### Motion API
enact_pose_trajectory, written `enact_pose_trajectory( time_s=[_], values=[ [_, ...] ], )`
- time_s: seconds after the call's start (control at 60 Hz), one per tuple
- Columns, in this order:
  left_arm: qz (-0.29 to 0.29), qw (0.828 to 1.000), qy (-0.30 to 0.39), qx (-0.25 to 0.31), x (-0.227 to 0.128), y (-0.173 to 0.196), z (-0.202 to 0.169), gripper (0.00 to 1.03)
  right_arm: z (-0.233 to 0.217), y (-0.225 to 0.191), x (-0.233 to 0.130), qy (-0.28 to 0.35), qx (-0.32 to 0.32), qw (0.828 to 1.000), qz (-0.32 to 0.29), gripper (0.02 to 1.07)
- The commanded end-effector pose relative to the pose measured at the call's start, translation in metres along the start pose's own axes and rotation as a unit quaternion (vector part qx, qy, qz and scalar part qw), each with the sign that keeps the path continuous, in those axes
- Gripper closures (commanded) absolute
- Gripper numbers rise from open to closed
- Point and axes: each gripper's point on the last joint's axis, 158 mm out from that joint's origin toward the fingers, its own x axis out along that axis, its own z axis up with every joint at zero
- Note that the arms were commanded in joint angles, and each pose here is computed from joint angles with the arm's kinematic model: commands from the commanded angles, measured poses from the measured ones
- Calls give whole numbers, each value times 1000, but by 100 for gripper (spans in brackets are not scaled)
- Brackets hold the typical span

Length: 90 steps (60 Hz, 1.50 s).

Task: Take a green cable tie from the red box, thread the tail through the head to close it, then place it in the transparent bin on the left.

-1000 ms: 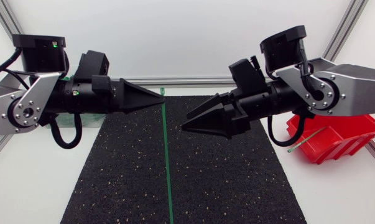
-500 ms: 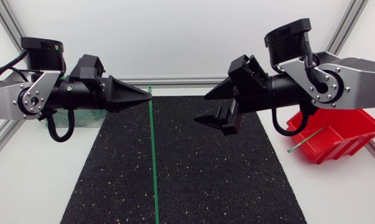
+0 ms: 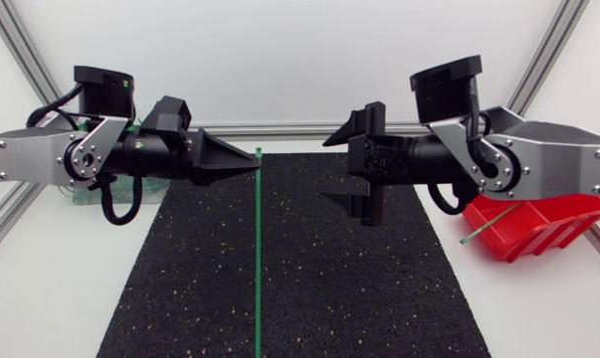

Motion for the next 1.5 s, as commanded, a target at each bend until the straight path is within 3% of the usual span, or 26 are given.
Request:
enact_pose_trajectory(
  time_s=[0.0, 0.167, 0.35, 0.467, 0.55, 0.683, 0.867, 1.283, 1.367, 1.483],
  values=[
    [-6, 1000, 1, 9, 0, -3, 6, 99, -1, 17, 11, -7, -94, 995, -9, 5],
    [-3, 1000, -5, 7, -5, 1, 9, 99, 17, -1, 9, -30, -184, 981, -54, 5],
    [-2, 1000, -4, 3, -4, 4, 10, 99, 53, -12, -4, -96, -264, 957, -74, 5],
    [-2, 1000, -4, -1, -4, 4, 11, 99, 64, 8, -6, -106, -342, 931, -70, 5],
    [0, 1000, -3, -11, -4, 6, 13, 99, 77, 18, -7, -126, -354, 923, -80, 5],
    [-1, 1000, -1, -25, -5, 10, 15, 99, 105, 43, -9, -167, -394, 897, -113, 5],
    [-3, 1000, 0, -31, -6, 12, 14, 99, 119, 99, -8, -189, -464, 859, -105, 5],
    [-2, 999, 0, -36, -6, 15, 14, 99, 130, 167, -22, -225, -486, 842, -63, 8],
    [-2, 999, 1, -37, -6, 16, 13, 99, 135, 181, -29, -241, -487, 838, -54, 18],
    [-2, 999, 1, -37, -5, 16, 13, 99, 140, 196, -37, -259, -482, 836, -45, 23]
  ],
)
